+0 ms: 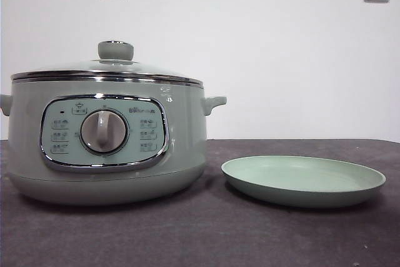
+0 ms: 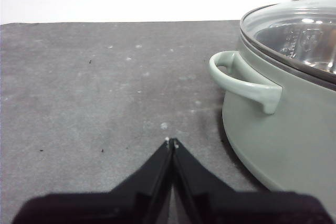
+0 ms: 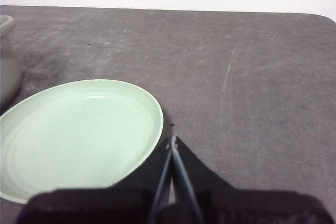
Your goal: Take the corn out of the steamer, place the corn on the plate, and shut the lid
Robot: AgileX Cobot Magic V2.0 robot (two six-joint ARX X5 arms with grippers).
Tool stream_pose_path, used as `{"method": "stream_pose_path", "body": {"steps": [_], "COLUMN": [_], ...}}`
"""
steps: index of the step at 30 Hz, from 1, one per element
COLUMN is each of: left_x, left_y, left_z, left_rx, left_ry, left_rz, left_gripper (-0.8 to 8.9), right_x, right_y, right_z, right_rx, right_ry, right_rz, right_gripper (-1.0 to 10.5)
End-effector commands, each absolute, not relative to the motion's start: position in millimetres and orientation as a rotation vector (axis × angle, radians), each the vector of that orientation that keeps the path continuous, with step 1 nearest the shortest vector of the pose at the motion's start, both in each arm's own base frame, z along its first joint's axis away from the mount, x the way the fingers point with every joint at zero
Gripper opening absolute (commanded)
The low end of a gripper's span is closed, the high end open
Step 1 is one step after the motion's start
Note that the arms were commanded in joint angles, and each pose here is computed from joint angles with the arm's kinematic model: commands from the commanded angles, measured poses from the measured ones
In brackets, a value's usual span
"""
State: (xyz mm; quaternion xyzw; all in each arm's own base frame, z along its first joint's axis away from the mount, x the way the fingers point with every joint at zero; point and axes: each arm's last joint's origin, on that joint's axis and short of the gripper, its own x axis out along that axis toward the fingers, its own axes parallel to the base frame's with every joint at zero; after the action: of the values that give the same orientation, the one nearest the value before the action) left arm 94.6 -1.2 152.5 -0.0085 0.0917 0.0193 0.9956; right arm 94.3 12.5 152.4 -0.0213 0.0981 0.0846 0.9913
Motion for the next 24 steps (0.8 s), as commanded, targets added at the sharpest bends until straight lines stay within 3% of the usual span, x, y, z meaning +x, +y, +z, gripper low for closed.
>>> {"method": "stream_pose_path", "body": {"steps": [1,6,9,15,24], "left_x": [95.1,95.2,95.0,93.3,77.1], "left_y": [-1.1,-4.1,-6.8,-10.7,-10.1], "left_z": [148.6,149.2,150.0,156.2,215.0], "left_rx": [-0.058,-0.313,-0.382,-0.390,-0.376], "left_ry": [0.191,0.195,0.206,0.212,0.133], "left_rz": [0.043,-0.038,-0.123,-0.266,-0.281], "left_gripper": [-0.03,-0.04,-0.04,-0.08,-0.08], "right_x": [94.7,94.7,94.7,93.5,84.1], "right_y": [12.4,12.4,12.4,13.5,12.9], "right_z": [149.1,149.2,149.2,155.5,205.9], "right_rx": [0.088,0.346,0.447,0.476,0.477], "right_ry": [0.217,0.235,0.242,0.239,0.169], "right_rz": [0.157,0.128,0.116,0.157,0.192], "right_gripper": [0.0,0.0,0.0,-0.1,-0.1]}}
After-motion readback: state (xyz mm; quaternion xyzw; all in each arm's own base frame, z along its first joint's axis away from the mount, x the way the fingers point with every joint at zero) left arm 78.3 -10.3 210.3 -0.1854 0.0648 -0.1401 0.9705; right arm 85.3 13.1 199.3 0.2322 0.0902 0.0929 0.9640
